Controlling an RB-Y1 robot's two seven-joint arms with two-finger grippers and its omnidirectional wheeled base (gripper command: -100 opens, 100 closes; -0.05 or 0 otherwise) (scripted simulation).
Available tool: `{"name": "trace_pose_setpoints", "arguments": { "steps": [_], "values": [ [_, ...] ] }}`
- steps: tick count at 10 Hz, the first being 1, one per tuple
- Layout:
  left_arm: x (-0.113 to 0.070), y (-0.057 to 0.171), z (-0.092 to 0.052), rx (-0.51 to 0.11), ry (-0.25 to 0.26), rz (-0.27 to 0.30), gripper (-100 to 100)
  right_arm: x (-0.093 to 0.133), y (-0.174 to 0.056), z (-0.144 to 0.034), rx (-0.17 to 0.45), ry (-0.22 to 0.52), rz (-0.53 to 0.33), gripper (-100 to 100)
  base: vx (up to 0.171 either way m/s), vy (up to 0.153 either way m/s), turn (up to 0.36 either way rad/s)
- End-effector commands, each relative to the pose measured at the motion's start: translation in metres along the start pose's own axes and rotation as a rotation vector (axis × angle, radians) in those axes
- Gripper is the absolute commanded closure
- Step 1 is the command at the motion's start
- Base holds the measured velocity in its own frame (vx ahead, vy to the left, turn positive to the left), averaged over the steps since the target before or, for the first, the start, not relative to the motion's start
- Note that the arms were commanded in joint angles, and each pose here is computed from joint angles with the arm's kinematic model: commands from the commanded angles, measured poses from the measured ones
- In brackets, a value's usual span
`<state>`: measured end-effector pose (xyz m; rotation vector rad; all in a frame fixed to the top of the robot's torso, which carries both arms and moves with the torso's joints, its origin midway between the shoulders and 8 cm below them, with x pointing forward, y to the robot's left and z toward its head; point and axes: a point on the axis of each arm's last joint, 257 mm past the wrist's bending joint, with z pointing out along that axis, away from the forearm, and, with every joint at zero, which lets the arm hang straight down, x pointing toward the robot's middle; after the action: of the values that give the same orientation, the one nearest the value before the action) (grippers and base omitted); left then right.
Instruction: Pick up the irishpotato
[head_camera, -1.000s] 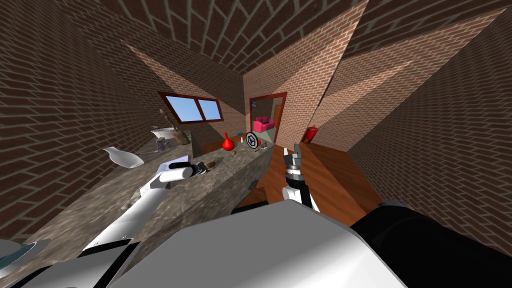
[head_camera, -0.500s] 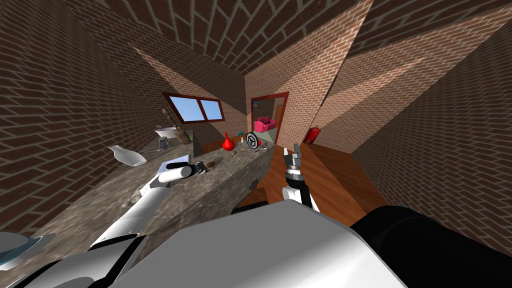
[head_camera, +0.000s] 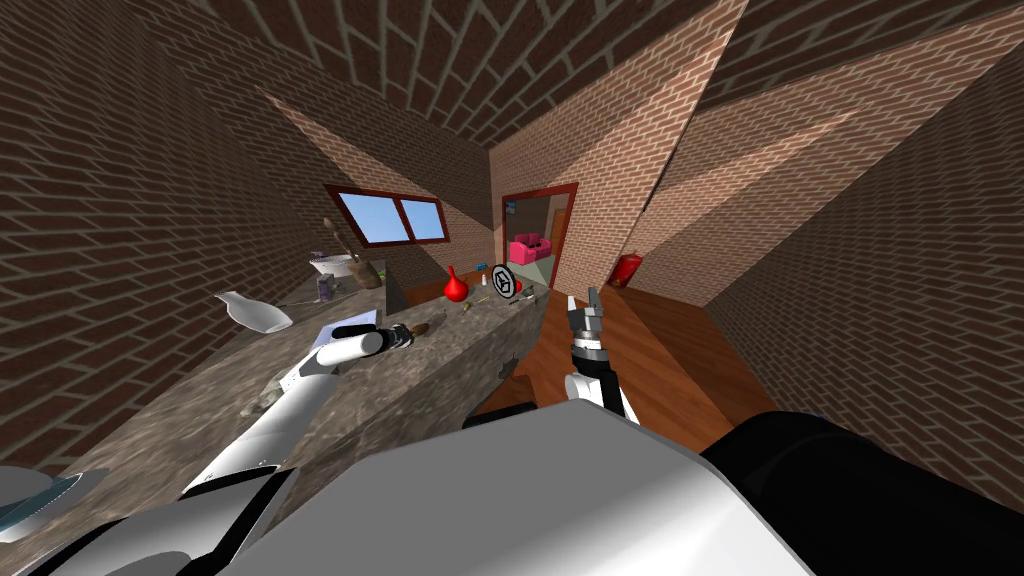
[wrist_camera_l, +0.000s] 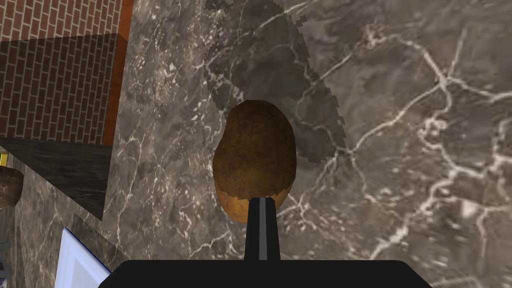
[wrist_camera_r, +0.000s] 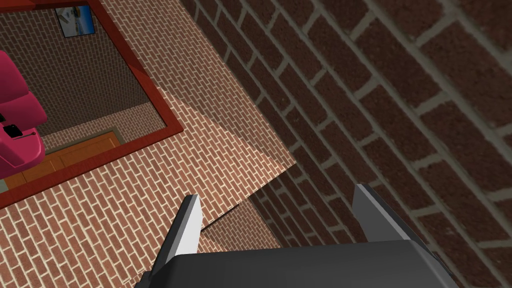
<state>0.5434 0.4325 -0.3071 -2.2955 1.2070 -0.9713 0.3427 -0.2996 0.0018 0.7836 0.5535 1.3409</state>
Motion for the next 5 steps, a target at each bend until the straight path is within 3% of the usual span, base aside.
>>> {"name": "trace_pose_setpoints", "arguments": {
  "steps": [1, 2, 4, 5],
  "values": [
    [0.0, 0.0, 0.0, 0.0, 0.0, 0.0, 100, 0.0, 0.0, 0.0, 0.0, 0.0, 0.0, 0, 0.0, 0.0, 0.0],
    [0.0, 0.0, 0.0, 0.0, 0.0, 0.0, 100, 0.0, 0.0, 0.0, 0.0, 0.0, 0.0, 0, 0.0, 0.0, 0.0],
    [-0.011, -0.005, -0.003, -0.008, -0.007, -0.034, -100, 0.0, 0.0, 0.0, 0.0, 0.0, 0.0, 0, -0.021, 0.024, 0.012],
    [-0.019, -0.004, -0.005, -0.022, -0.017, -0.06, -100, 0.0, 0.0, 0.0, 0.0, 0.0, 0.0, 0, -0.088, 0.078, -0.016]
  ]
}}
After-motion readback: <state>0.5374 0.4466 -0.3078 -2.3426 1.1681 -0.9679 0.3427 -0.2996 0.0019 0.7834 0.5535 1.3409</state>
